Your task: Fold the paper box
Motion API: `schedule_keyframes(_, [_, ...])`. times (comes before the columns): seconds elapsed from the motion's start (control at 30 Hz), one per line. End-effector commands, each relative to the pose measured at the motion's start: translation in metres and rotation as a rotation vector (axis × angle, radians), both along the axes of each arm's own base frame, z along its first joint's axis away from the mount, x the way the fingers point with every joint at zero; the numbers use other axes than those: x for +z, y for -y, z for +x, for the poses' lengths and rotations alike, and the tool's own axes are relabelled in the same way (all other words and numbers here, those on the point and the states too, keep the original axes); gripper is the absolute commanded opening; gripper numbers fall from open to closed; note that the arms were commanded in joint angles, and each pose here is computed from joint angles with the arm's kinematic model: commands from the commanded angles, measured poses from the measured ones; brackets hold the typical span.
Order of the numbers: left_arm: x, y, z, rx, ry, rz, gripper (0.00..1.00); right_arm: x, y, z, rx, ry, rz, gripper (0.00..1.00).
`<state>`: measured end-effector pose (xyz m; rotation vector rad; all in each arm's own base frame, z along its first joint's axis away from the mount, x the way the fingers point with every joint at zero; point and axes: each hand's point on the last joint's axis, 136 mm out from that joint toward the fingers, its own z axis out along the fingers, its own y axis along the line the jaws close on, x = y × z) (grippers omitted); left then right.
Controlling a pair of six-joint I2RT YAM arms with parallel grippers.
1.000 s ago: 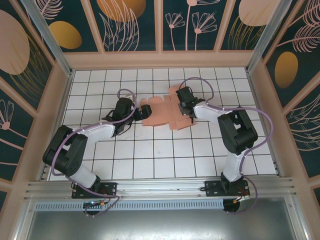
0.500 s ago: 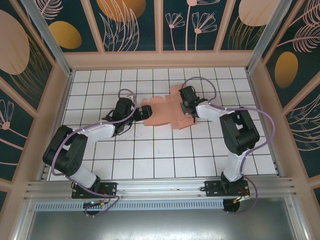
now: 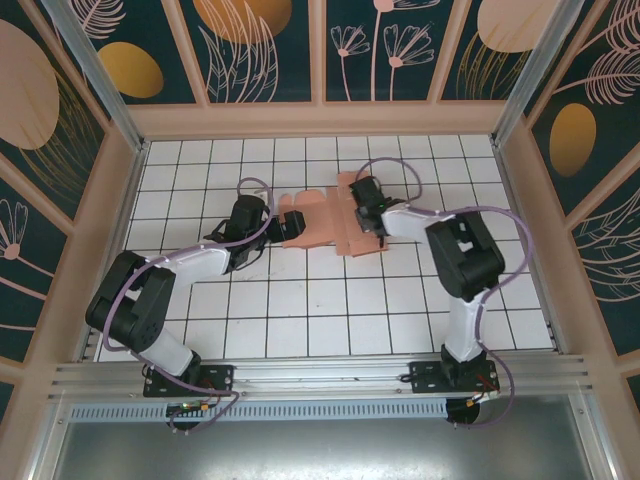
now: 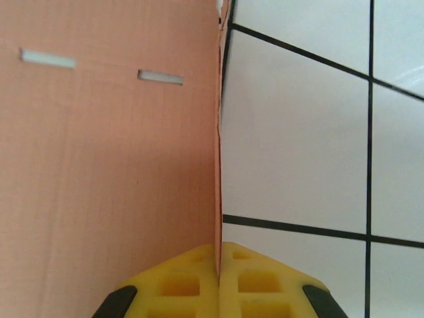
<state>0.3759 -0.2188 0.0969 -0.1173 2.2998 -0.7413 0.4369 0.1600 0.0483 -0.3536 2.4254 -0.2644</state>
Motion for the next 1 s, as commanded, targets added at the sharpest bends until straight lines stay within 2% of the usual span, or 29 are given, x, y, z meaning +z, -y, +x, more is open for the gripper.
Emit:
schedule_keyframes(0.0, [0.003, 0.002, 0.004, -0.017, 0.017, 0.009, 0.99, 0.018, -0.019, 0.001, 0.032, 0.008, 0.224, 0.0])
schedule_keyframes(0.03, [0.002, 0.002, 0.005, -0.016, 0.015, 0.008, 0.99, 0.017, -0.016, 0.002, 0.024, 0.012, 0.179, 0.0])
schedule_keyframes(0.2, [-0.003, 0.005, 0.005, -0.024, 0.003, -0.002, 0.99, -0.004, 0.009, 0.006, -0.031, 0.035, -0.313, 0.0])
schedule_keyframes(0.3, [-0.004, 0.004, 0.004, -0.023, 0.002, 0.006, 0.99, -0.011, 0.012, 0.004, -0.038, 0.038, -0.423, 0.0])
schedule_keyframes(0.4, [-0.006, 0.003, 0.003, -0.023, -0.002, 0.009, 0.99, -0.012, 0.008, 0.001, -0.034, 0.046, -0.383, 0.0])
schedule_keyframes(0.47, [-0.007, 0.003, 0.002, -0.025, -0.003, 0.008, 0.99, -0.005, -0.001, 0.0, -0.016, 0.044, -0.236, 0.0])
schedule_keyframes(0.57, [-0.005, 0.002, 0.002, -0.024, 0.003, 0.011, 0.99, 0.011, -0.023, -0.003, 0.037, 0.035, 0.068, 0.0])
schedule_keyframes(0.67, [-0.002, 0.003, 0.001, -0.027, 0.01, 0.001, 0.99, 0.03, -0.034, -0.005, 0.079, 0.052, 0.232, 0.0])
schedule_keyframes(0.8, [0.0, 0.01, -0.002, -0.052, 0.011, -0.043, 0.99, 0.039, -0.044, -0.013, 0.143, 0.053, 0.288, 0.0])
schedule_keyframes(0.97, [-0.001, 0.016, -0.005, -0.081, 0.005, -0.062, 0.99, 0.032, -0.025, -0.017, 0.089, 0.05, 0.205, 0.0])
